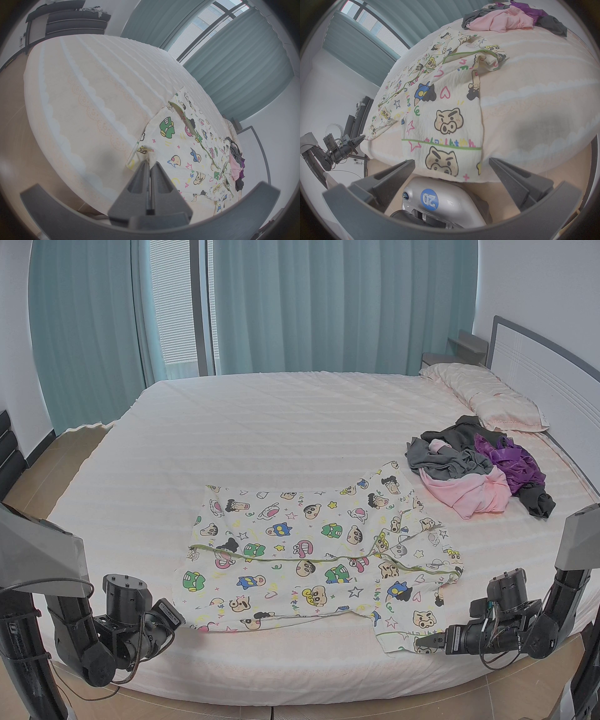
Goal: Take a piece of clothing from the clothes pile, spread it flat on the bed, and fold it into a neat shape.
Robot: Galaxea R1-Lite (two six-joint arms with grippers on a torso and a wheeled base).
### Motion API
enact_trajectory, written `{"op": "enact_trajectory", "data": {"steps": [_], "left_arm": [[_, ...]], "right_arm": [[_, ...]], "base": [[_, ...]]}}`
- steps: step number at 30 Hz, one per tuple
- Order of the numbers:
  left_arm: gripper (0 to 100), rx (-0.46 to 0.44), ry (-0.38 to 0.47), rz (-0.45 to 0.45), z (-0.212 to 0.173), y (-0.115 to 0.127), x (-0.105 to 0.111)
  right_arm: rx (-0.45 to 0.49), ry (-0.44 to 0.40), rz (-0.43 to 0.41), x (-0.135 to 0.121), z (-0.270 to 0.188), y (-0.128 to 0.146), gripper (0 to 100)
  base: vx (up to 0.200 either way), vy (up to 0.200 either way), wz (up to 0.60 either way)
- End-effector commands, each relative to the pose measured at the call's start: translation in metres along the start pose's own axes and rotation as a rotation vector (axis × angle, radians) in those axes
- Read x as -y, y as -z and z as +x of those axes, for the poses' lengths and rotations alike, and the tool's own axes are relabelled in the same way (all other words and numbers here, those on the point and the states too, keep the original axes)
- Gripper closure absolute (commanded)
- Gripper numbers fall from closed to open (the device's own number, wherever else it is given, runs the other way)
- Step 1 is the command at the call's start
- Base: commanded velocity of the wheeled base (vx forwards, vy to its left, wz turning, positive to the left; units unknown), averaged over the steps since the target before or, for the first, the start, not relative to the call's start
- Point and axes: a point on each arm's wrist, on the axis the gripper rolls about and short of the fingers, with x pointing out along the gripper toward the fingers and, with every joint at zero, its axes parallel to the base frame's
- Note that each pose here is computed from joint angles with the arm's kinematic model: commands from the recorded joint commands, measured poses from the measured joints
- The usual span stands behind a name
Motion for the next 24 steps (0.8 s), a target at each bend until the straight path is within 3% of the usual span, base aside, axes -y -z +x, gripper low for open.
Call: {"op": "enact_trajectory", "data": {"steps": [1, 18, 22, 24], "left_arm": [[100, 0.0, 0.001, 0.0, 0.0, 0.0, 0.0], [100, 0.009, 0.019, 0.015, -0.011, -0.001, 0.002], [100, 0.021, 0.056, 0.063, -0.028, -0.003, 0.005], [100, 0.008, 0.045, 0.155, -0.036, 0.0, 0.0]], "right_arm": [[0.0, 0.0, 0.008, 0.002, 0.007, 0.0, 100], [0.016, 0.032, 0.041, 0.013, -0.012, 0.008, 100], [0.011, 0.038, 0.031, 0.014, -0.024, 0.015, 100], [0.011, 0.038, 0.005, 0.013, -0.033, 0.021, 100]], "base": [[0.0, 0.0, 0.0], [0.0, 0.0, 0.0], [0.0, 0.0, 0.0], [0.0, 0.0, 0.0]]}}
